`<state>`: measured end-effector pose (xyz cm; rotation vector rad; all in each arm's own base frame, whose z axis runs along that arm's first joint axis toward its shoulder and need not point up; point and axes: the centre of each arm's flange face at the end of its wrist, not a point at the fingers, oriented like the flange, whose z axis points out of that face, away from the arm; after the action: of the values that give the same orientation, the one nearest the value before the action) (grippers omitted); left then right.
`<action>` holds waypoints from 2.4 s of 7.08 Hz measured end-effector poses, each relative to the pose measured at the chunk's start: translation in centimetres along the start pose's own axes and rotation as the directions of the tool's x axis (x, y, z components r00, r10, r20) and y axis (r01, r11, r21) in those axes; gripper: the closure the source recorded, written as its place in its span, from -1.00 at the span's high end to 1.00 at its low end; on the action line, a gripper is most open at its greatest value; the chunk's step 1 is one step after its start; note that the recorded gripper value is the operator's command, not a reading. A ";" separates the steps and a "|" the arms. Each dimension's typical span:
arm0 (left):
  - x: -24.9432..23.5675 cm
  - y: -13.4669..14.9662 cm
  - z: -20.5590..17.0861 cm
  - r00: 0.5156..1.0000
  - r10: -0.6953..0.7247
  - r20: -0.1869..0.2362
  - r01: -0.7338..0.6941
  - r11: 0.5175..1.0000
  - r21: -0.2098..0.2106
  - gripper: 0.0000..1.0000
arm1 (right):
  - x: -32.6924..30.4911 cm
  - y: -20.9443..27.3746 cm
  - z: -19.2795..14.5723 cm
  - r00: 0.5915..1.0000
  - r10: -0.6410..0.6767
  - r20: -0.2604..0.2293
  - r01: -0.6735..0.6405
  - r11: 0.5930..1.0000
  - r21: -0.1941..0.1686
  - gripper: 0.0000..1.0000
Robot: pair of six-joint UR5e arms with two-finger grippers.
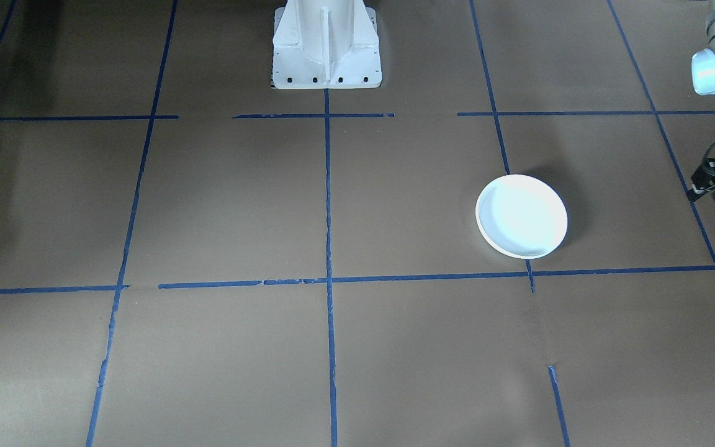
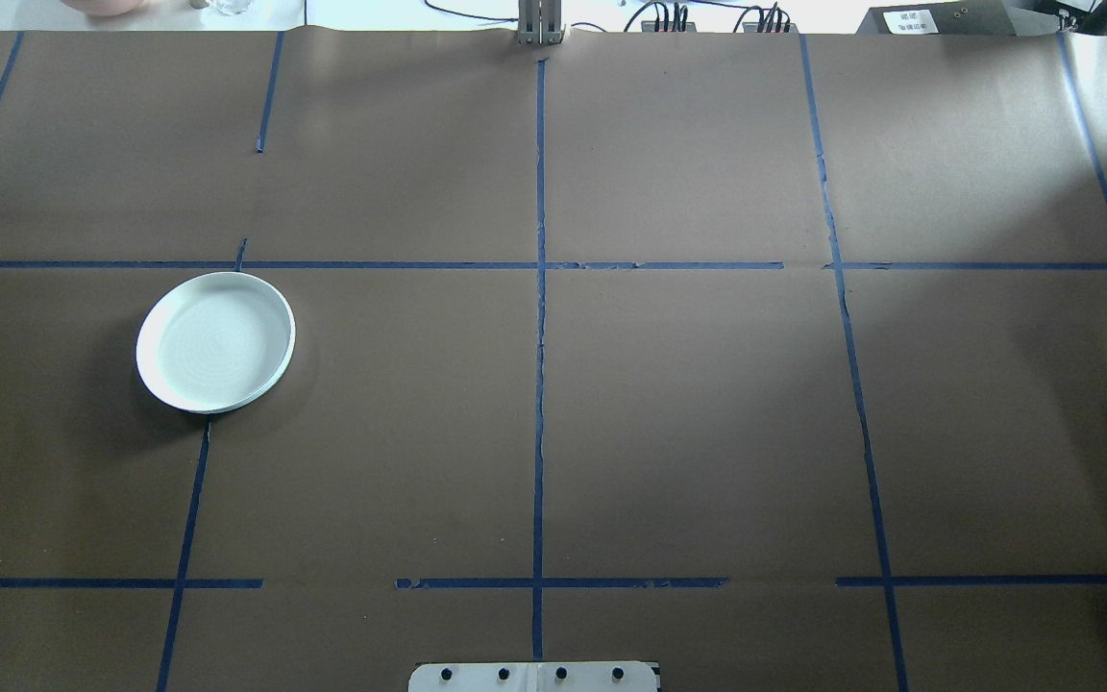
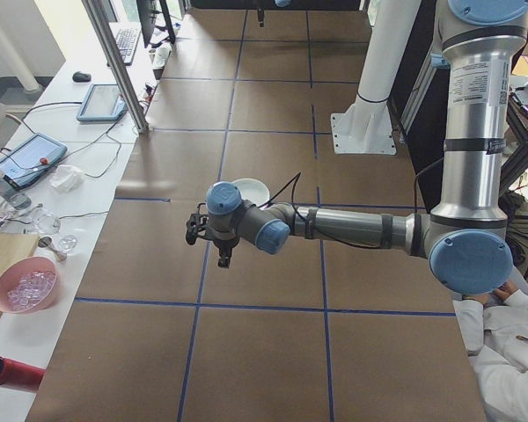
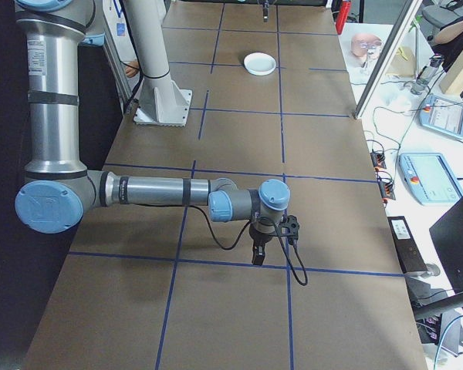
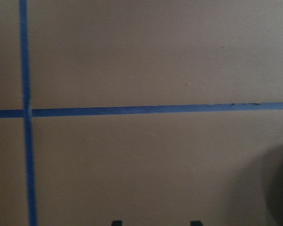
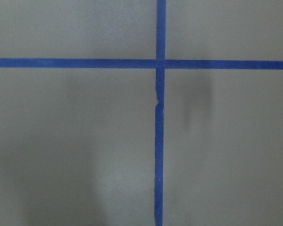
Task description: Stack plate in center
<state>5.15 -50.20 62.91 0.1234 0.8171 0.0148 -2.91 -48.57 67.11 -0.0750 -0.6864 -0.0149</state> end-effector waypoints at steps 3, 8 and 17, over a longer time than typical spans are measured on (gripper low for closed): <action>-10.9 0.9 -3.3 0.998 0.024 0.057 -0.023 1.000 -0.009 0.60 | 0.0 0.0 0.0 1.000 0.000 0.000 0.000 1.000 0.000 1.00; -12.6 -0.9 -5.9 0.996 -0.055 0.068 0.058 0.998 -0.038 1.00 | 0.0 0.0 0.0 1.000 0.001 0.000 -0.001 1.000 -0.001 1.00; -15.0 0.8 -5.9 0.990 -0.139 0.031 0.140 0.988 -0.062 1.00 | 0.0 0.0 0.0 1.000 0.000 0.000 0.000 1.000 0.000 1.00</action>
<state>-9.34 -49.72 69.90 0.0058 0.7958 -0.0924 -2.91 -48.57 67.11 -0.0749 -0.6864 -0.0149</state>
